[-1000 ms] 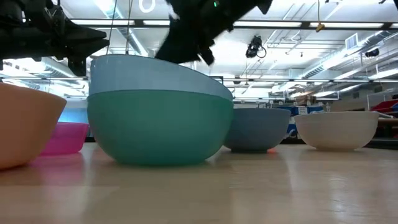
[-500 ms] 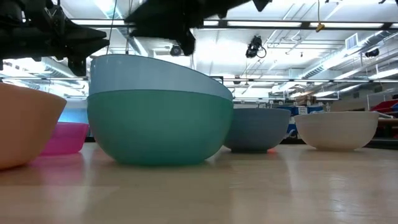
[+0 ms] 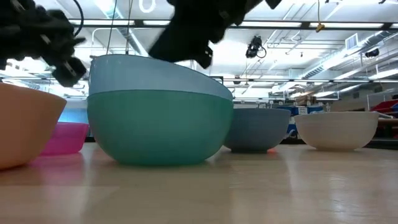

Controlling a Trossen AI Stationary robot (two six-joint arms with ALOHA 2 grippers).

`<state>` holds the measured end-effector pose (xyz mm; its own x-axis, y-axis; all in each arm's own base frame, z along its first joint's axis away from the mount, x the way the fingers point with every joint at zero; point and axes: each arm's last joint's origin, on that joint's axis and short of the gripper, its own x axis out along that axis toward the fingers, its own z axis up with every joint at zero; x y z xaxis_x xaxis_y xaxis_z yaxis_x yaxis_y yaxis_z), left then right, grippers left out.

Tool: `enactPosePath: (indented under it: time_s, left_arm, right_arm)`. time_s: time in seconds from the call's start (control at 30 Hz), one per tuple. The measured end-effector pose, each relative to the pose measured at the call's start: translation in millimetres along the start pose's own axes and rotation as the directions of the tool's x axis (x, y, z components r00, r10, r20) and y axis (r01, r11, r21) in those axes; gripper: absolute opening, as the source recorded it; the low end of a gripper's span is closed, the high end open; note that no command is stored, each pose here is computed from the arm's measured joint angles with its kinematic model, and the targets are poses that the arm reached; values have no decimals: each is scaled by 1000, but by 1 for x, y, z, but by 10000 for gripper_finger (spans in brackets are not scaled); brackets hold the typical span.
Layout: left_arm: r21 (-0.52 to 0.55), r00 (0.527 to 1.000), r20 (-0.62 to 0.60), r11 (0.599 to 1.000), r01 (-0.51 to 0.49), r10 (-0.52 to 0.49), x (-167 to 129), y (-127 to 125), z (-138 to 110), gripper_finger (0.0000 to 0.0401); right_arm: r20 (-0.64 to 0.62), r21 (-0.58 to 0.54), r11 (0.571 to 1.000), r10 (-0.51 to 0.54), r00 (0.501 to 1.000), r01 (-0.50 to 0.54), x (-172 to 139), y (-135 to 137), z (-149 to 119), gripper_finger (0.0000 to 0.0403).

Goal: Nest bowls inside each other
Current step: Stack the blue bowl on top of the green bowl

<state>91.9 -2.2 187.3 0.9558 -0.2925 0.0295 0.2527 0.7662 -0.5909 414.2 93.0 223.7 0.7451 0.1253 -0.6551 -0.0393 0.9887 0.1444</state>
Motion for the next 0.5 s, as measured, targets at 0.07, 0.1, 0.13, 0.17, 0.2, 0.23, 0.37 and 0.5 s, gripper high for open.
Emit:
enactPosePath:
  time_s: [0.07, 0.1, 0.13, 0.17, 0.2, 0.23, 0.37, 0.5]
  left_arm:
    - [-13, 999, -23, 999, 33, -33, 1, -4, 2, 106]
    - [-14, 999, -33, 999, 41, -41, 1, -6, 2, 106]
    - [-12, 998, -41, 999, 46, -46, 2, -7, 2, 106]
    - [-4, 998, -48, 999, 49, -49, 2, -8, 2, 106]
    - [2, 997, -51, 999, 52, -51, 3, -8, 3, 106]
    - [-1, 997, -59, 999, 47, -47, 3, -8, 2, 106]
    - [-18, 996, -92, 1000, 4, -5, 7, -5, -1, 106]
    - [-33, 991, -127, 998, -48, 44, 11, -1, -5, 106]
  right_arm:
    - [-49, -23, 993, -117, 992, 116, -4, -5, -5, 95]
    - [-49, -29, 985, -173, 984, 172, -6, -6, -5, 95]
    - [-53, -37, 972, -233, 971, 232, -9, -8, -6, 95]
    - [-58, -47, 956, -292, 955, 289, -13, -9, -7, 95]
    - [-61, -59, 940, -341, 938, 337, -16, -10, -7, 95]
    - [-68, -71, 925, -379, 923, 374, -18, -10, -9, 95]
    - [-81, -87, 910, -413, 907, 406, -22, -7, -11, 95]
    - [-102, -82, 913, -406, 908, 399, -23, -2, -15, 95]
